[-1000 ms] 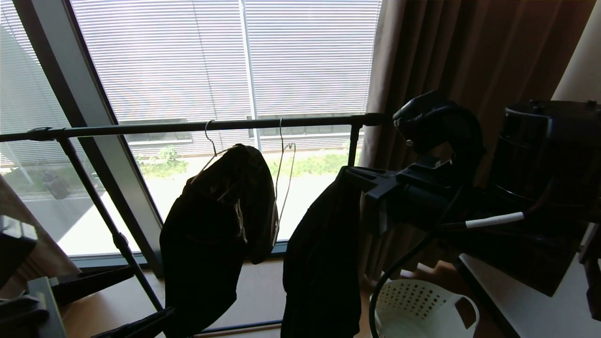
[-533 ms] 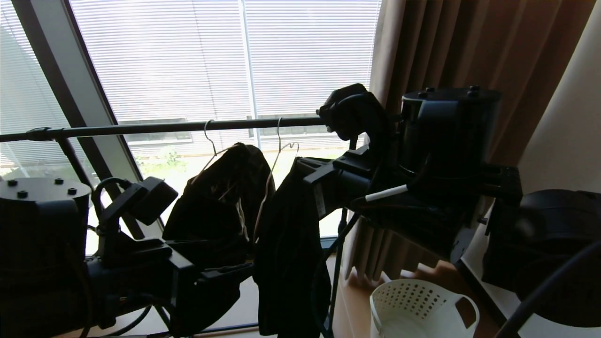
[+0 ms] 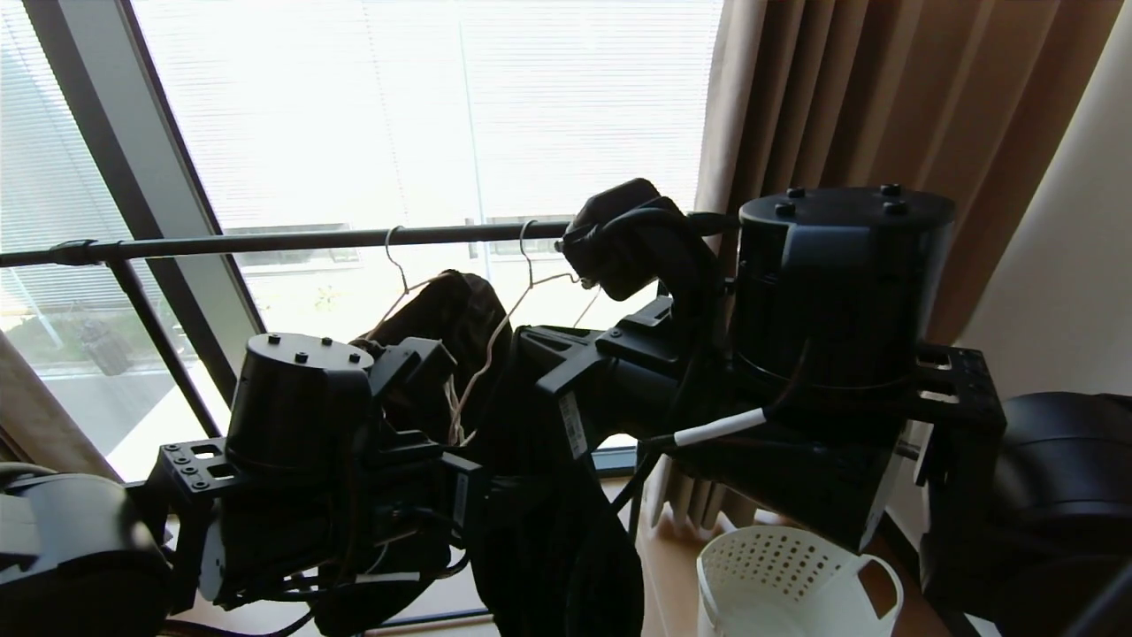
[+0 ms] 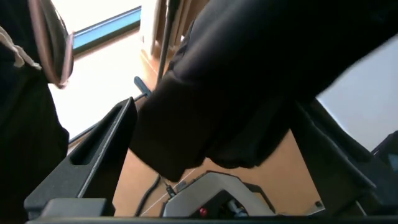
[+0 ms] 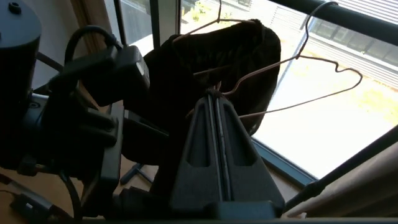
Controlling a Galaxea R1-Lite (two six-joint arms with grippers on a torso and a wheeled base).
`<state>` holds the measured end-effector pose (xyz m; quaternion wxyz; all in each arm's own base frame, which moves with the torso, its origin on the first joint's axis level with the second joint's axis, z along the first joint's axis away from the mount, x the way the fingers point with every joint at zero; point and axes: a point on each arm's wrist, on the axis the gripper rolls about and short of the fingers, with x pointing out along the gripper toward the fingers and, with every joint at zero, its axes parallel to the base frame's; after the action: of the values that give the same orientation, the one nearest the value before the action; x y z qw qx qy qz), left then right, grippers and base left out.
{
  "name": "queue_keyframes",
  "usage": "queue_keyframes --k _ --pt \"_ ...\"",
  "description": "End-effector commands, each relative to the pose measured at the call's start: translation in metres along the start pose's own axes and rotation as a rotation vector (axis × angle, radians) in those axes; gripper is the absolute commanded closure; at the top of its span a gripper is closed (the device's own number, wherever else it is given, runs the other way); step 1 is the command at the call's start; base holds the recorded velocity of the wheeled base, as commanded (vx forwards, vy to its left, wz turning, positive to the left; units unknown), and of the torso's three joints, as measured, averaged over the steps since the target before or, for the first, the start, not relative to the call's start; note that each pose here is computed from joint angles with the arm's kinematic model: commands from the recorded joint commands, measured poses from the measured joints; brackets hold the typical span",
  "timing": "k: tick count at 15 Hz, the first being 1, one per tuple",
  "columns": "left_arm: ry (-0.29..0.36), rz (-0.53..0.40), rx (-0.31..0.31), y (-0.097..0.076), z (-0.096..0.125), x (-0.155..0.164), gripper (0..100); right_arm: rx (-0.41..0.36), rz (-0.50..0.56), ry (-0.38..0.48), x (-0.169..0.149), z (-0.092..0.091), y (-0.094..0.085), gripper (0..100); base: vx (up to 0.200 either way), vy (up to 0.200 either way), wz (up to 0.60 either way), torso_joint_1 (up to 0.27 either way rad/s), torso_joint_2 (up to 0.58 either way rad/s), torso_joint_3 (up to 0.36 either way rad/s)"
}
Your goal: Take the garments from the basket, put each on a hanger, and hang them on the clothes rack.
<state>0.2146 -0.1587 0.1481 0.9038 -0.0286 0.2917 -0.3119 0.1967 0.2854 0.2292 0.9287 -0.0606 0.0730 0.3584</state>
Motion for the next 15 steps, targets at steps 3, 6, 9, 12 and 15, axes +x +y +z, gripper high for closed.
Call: queue_keyframes --k 3,6,9,12,15 --pt "0.041 0.033 -0.037 0.003 -0.007 0.013 0 0.008 0.002 -0.036 -0.022 0.009 -0.005 100 0.000 0.000 0.00 0.000 0.00 0.000" --pt "0.077 0.084 -0.038 0.006 -0.018 0.017 0 0.018 -0.005 -0.072 -0.035 0.020 -0.008 100 0.000 0.000 0.00 0.000 0.00 0.000" --pt "0.091 0.091 -0.037 0.007 -0.024 0.012 0 0.028 -0.019 -0.099 -0.047 0.025 -0.015 100 0.000 0.000 0.00 0.000 0.00 0.000" --pt "0.082 0.098 -0.034 0.008 -0.028 0.000 0 0.037 -0.059 -0.112 -0.056 0.027 -0.030 100 0.000 0.000 0.00 0.000 0.00 0.000" --pt "0.051 0.088 -0.035 0.007 -0.027 -0.015 0 0.041 -0.081 -0.111 -0.058 0.027 -0.036 100 0.000 0.000 0.00 0.000 0.00 0.000"
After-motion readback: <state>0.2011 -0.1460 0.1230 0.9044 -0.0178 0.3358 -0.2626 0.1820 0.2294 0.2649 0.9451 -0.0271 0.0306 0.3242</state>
